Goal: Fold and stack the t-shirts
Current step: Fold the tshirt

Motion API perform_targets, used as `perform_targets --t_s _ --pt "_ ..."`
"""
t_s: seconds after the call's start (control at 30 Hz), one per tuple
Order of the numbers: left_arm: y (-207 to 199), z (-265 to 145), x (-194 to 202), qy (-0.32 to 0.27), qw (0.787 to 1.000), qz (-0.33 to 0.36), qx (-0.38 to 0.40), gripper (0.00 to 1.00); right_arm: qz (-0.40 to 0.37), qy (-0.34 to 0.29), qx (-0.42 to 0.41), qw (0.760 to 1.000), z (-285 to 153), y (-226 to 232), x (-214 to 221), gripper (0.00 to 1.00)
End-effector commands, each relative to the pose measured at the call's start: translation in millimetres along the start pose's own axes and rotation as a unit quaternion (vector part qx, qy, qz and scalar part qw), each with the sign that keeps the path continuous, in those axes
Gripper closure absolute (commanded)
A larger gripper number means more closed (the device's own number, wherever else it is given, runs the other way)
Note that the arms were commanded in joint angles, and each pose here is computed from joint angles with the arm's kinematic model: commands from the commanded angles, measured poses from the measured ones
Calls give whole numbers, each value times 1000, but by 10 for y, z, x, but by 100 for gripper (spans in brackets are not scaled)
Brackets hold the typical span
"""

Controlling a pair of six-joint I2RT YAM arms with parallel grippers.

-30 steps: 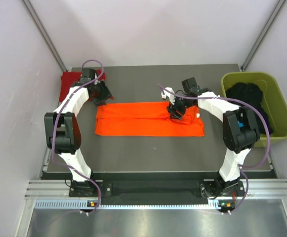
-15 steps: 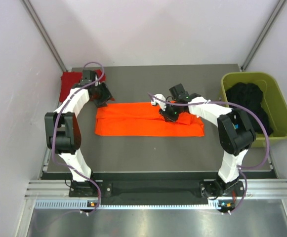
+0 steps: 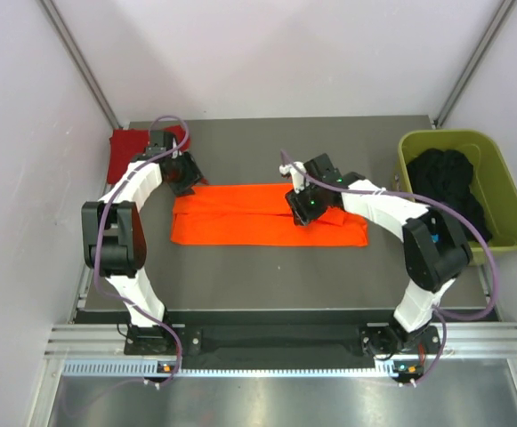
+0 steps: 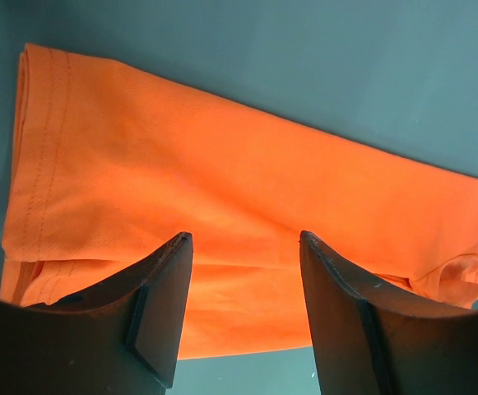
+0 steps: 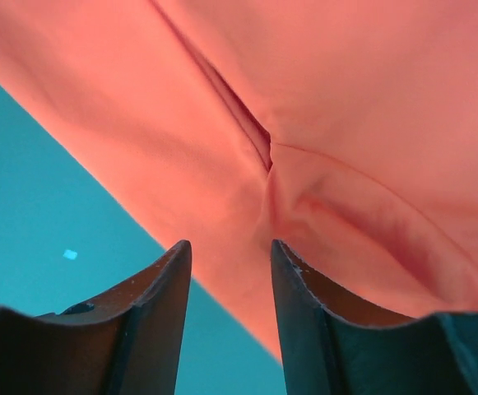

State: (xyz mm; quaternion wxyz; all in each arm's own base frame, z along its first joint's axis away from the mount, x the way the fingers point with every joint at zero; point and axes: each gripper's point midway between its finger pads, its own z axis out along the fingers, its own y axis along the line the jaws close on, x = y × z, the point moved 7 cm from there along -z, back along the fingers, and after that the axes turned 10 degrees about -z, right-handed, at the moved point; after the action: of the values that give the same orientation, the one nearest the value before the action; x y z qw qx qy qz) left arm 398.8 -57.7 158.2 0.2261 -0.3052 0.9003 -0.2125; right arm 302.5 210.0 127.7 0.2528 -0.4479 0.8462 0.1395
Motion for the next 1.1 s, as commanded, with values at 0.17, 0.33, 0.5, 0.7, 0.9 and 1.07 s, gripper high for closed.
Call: perform_targets --t_s 0.17,0.33,0.5,0.7,0.9,1.07 --pt "-186 -16 186 6 998 32 51 41 223 -130 59 964 -516 -105 -439 59" --pt "-711 -96 880 74 983 107 127 42 305 -146 140 930 -682 -521 -220 58" --pt "-1103 -95 1593 151 957 134 209 41 331 -118 136 926 -664 -924 251 57" --pt "-1381 67 2045 191 943 140 231 41 321 -102 103 936 -534 -1126 509 52" --pt "-1470 294 2243 199 948 124 214 39 309 -109 71 942 -413 -1130 559 51" --pt "-1475 418 2278 193 953 105 210 36 311 -107 56 943 -369 -1049 634 53"
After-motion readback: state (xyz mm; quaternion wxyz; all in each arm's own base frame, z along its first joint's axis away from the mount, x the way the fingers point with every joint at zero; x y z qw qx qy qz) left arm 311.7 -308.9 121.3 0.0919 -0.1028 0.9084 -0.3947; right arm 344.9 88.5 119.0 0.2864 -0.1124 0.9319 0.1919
